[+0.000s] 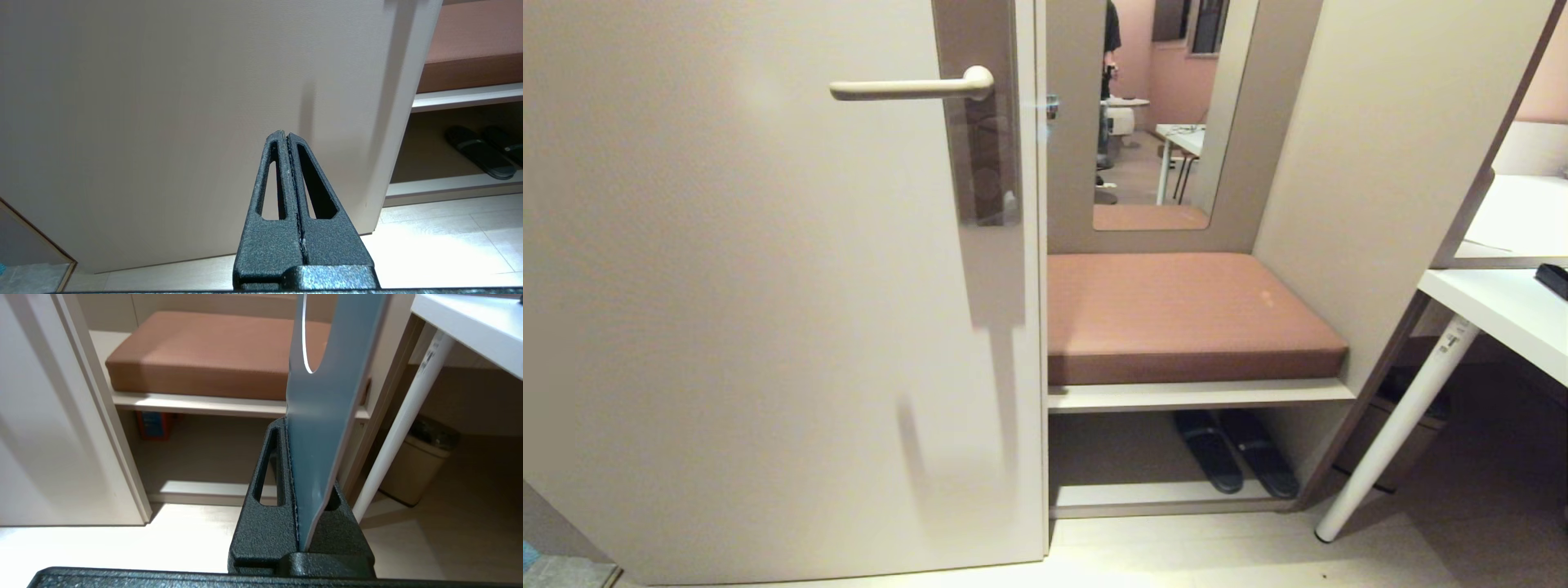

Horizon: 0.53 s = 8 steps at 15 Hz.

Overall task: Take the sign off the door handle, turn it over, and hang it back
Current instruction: Hand it to the other hand

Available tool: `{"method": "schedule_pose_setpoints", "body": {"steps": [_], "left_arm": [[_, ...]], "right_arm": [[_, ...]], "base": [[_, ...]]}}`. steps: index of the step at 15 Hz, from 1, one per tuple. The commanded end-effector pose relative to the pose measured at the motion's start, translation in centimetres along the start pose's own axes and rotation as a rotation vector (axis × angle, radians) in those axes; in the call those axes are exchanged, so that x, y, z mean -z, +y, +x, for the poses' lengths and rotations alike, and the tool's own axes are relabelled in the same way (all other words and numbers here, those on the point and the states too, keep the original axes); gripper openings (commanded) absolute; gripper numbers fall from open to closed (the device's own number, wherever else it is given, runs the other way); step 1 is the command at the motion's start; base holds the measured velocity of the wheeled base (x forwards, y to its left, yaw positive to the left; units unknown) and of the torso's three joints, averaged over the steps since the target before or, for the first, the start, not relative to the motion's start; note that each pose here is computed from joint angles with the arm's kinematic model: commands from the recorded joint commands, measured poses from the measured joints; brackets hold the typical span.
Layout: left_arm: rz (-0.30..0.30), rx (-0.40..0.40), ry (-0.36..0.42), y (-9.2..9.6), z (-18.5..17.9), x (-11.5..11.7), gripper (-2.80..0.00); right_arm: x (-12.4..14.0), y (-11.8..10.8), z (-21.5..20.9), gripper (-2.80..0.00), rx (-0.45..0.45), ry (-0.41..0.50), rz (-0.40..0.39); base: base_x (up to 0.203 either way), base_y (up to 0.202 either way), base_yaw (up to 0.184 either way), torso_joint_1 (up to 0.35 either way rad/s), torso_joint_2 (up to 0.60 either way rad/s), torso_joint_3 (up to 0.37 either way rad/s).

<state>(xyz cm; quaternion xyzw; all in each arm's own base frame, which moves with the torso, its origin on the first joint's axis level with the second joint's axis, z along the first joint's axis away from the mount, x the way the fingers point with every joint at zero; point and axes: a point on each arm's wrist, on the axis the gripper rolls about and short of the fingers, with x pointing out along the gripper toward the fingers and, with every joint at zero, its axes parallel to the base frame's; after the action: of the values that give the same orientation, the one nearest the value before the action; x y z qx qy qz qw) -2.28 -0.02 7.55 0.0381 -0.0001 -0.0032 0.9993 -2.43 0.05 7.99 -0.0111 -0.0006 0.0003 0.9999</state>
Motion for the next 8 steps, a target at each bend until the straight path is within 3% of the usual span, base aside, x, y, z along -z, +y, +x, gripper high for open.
{"method": "schedule_pose_setpoints", "body": {"steps": [1,8], "left_arm": [[0.000,0.000,0.000,0.0,0.0,0.0,-2.80],[0.002,0.001,-0.001,0.0,0.0,0.0,-2.80]], "right_arm": [[-0.8,0.0,0.0,-2.80,-0.003,0.001,-0.001],[-6.8,-0.1,0.8,-2.80,-0.005,0.002,-0.001]], "base": [[0.000,0.000,0.000,0.000,0.00,0.000],[0.000,0.000,0.000,0.000,0.00,0.000]]}}
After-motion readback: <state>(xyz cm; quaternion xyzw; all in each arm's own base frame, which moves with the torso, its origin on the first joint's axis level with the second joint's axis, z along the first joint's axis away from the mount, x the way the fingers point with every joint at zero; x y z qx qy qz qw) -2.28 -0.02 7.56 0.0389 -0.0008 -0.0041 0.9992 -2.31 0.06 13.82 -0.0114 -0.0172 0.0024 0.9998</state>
